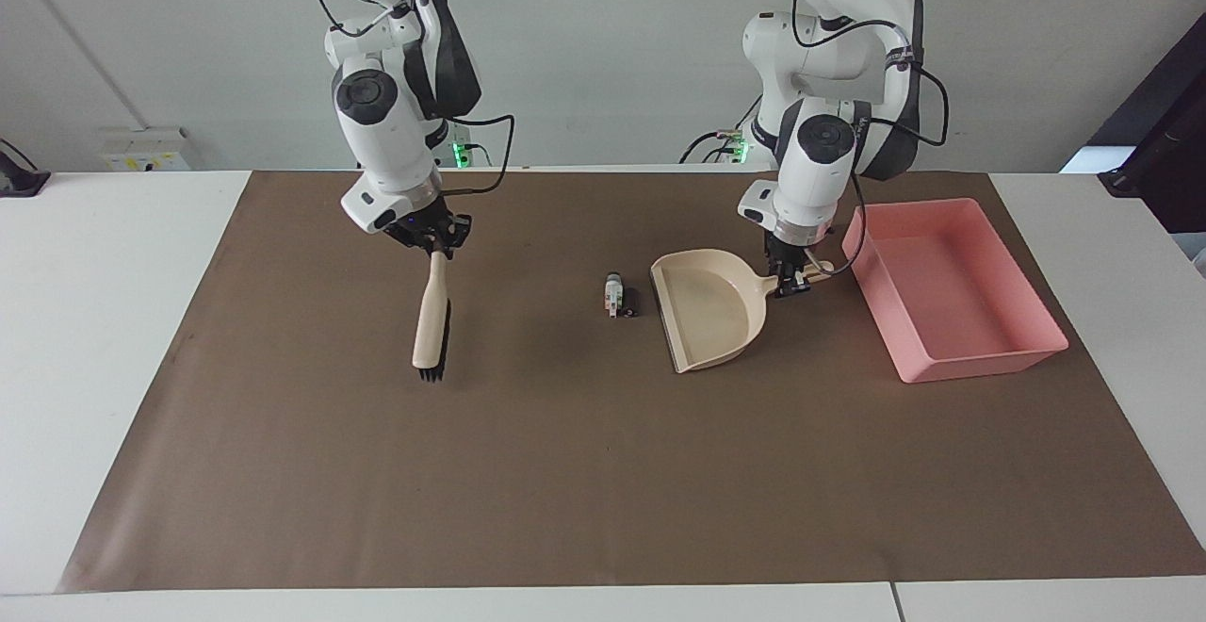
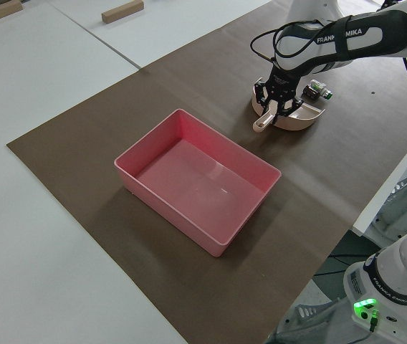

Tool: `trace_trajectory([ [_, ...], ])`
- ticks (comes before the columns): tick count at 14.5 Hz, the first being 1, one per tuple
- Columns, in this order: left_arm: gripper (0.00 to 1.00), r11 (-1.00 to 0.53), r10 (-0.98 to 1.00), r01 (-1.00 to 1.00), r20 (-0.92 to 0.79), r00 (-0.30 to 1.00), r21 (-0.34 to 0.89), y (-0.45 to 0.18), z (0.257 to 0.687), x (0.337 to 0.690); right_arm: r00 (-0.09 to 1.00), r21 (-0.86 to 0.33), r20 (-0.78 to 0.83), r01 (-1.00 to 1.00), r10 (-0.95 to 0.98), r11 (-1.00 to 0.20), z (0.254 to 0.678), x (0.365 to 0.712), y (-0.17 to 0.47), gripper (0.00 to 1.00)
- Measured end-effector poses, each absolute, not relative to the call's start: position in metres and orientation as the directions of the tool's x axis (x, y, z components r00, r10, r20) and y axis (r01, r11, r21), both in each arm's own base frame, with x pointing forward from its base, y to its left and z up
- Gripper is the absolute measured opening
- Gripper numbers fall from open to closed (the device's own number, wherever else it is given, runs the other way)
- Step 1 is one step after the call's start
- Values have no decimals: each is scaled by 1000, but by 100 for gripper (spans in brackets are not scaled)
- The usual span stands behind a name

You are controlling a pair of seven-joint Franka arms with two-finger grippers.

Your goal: Clean e-waste and dump in bin

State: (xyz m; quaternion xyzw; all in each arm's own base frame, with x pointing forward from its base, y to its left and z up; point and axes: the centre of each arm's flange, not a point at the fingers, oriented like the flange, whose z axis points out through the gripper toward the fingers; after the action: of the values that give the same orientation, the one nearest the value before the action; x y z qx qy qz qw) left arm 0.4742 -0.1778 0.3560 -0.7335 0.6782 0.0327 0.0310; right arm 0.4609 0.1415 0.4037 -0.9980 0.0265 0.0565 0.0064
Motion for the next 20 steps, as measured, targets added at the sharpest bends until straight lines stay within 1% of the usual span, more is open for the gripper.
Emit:
trace_trajectory([
  [2,33,-59,-988,-998,-143,58,5,-175,370,481,992,-1,-115,-49,-49,-999,403,448,177,26],
  [4,33,-34,-979,-999,-202,32,7,-173,381,484,992,12,-122,-29,-31,-999,399,427,218,26],
  [7,33,8,-974,-1000,-224,-11,15,-176,380,484,990,46,-138,14,7,-999,387,392,268,26],
  [9,33,41,-973,-999,-226,-45,25,-182,377,482,989,69,-145,34,24,-997,376,379,285,26],
  [14,33,77,-969,-996,-230,-84,39,-195,366,485,986,76,-143,97,86,-992,353,366,315,26],
  [16,33,86,-968,-995,-232,-93,42,-200,364,483,985,76,-139,111,99,-991,342,366,329,26],
  [20,33,105,-966,-993,-234,-113,49,-209,361,479,987,73,-117,123,114,-990,331,366,384,26],
])
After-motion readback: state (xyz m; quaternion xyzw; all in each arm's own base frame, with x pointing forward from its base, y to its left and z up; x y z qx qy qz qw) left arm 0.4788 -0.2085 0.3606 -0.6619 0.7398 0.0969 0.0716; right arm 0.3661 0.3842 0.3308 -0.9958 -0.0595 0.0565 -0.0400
